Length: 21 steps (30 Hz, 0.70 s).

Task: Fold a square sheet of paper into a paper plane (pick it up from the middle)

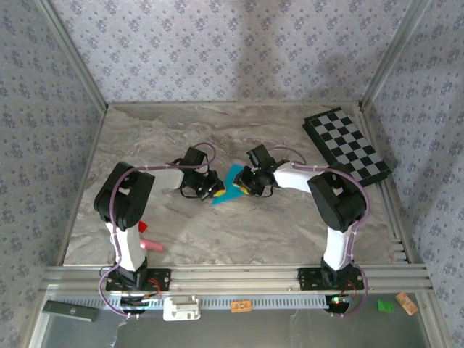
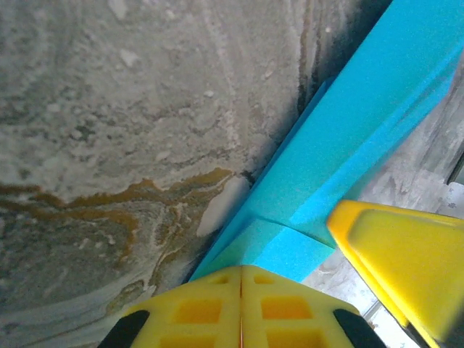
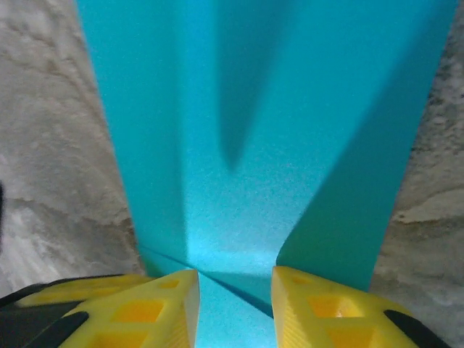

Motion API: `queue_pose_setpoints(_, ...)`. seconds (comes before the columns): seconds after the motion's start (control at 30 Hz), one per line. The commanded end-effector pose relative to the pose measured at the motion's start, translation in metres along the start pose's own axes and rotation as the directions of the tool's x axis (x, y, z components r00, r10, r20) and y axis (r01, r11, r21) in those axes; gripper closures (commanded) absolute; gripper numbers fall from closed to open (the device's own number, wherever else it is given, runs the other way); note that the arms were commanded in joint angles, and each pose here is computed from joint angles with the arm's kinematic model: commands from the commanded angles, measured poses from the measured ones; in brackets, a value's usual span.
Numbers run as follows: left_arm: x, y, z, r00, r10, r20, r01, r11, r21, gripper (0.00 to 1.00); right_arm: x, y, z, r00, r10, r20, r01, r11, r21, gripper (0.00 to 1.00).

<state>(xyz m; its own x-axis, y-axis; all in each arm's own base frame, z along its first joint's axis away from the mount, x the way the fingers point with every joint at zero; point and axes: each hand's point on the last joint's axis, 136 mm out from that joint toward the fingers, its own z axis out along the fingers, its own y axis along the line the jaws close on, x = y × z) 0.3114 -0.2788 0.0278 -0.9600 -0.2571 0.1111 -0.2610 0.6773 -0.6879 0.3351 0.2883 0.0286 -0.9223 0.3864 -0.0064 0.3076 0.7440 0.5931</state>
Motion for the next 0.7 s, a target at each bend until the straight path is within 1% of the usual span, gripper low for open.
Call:
queue_pose_setpoints(0.0, -0.004, -0.021, -0.016, 0.998, 0.048, 0.04, -0.05, 0.997, 0.05, 0.89, 0.009, -0.016, 0.003, 0.998, 0.02, -0.055, -0.016, 0.997, 0.078, 0.67)
queue_pose_setpoints(0.1, -0.009, -0.016, -0.016, 0.996, 0.047, 0.069, -0.049, 0.999, 0.022, 0.84, 0.008, -0.017, 0.005, 0.998, 0.026, -0.062, -0.021, 0.996, 0.084, 0.67)
queue_pose_setpoints(0.2, -0.012, -0.013, -0.01, 0.997, 0.041, 0.062, -0.042, 0.999, 0.012, 0.83, 0.009, -0.016, 0.005, 0.997, 0.023, -0.067, -0.018, 0.997, 0.081, 0.67)
queue_pose_setpoints(0.43, -0.017, 0.006, -0.003, 0.997, 0.002, 0.078, 0.003, 0.998, -0.057, 0.89, 0.006, -0.008, 0.0, 0.998, -0.011, -0.056, 0.014, 0.998, 0.056, 0.67)
queue_pose_setpoints(0.57, -0.014, 0.018, 0.0, 0.996, -0.048, 0.077, 0.055, 0.994, -0.091, 0.92, -0.002, 0.002, -0.017, 0.998, -0.051, 0.023, 0.051, 0.999, 0.017, 0.63)
queue_pose_setpoints(0.67, -0.01, 0.028, 0.003, 0.993, -0.095, 0.069, 0.102, 0.99, -0.101, 0.93, -0.006, -0.002, -0.03, 0.995, -0.05, 0.083, 0.047, 0.998, 0.034, 0.57)
